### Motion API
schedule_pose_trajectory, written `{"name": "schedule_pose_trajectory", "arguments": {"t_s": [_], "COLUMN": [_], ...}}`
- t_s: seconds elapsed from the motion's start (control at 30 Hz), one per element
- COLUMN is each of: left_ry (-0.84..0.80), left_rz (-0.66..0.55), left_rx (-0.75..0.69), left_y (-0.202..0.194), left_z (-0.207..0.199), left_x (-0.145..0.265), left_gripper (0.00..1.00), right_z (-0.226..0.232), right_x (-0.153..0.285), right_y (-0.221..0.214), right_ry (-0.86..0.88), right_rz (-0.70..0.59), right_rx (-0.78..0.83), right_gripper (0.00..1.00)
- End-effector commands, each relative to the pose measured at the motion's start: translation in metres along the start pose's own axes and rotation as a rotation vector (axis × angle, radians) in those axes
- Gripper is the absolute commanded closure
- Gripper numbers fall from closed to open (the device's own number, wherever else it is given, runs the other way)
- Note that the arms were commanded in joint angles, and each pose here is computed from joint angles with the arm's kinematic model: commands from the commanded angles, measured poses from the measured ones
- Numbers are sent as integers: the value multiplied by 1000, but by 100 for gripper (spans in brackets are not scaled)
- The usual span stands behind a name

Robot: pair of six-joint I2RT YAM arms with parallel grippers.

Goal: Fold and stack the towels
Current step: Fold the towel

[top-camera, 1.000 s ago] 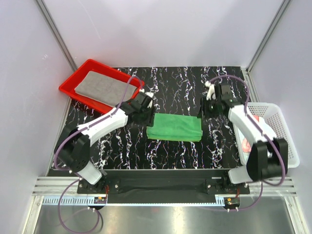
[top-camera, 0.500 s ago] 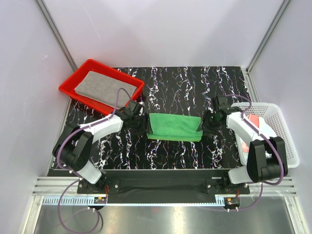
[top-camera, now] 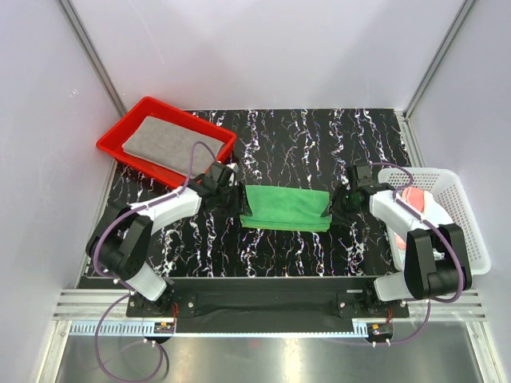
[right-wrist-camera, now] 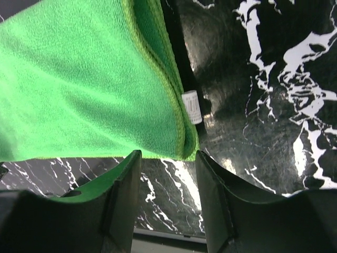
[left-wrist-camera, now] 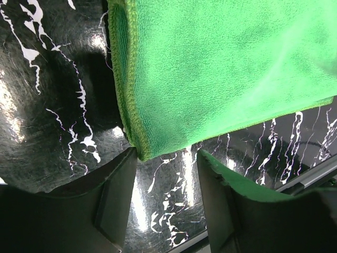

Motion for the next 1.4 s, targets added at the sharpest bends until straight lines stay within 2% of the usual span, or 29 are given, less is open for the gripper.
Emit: {"name": "schedule_pose_trajectory", "arguments": {"t_s": [0.0, 0.13, 0.4, 0.47, 0.9, 1.13, 1.3, 1.37], "left_ry": [-6, 1, 104, 97, 22, 58, 85, 88], "left_rz": [-32, -16, -18, -29, -98, -66, -55, -54], "left_rx": [-32, -28, 43, 61, 162, 207, 217, 213], "left_y": [5, 2, -8, -7, 8, 3, 0, -1], "left_z": [-1, -1, 13, 12, -2, 4, 11, 11], "left_x": [1, 2, 9, 10, 7, -4, -13, -14], "left_gripper": [47, 48, 47, 47, 48, 48, 58, 64], "right_z": [0, -6, -17, -16, -9, -9, -10, -11], "right_x": [-8, -14, -16, -16, -12, -11, -12, -12], "right_y": [7, 4, 0, 1, 3, 3, 3, 3], "right_ry": [-1, -21, -50, -41, 1, 7, 4, 1], "right_rz": [-51, -41, -67, -72, -78, -79, -84, -82], "right_rx": [-3, -5, 13, 16, 44, 43, 46, 52], "right_gripper": [48, 51, 71, 73, 75, 76, 81, 88]}}
Point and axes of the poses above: each gripper's point midway between its finger pads, its own x axis back along the fingers, its own z axis along the line the jaws close on, y = z × x, the point moved 5 cm from there along x, back along the fingers, and after that the axes turned 7 degrees about -x, right-handed, at the moved point
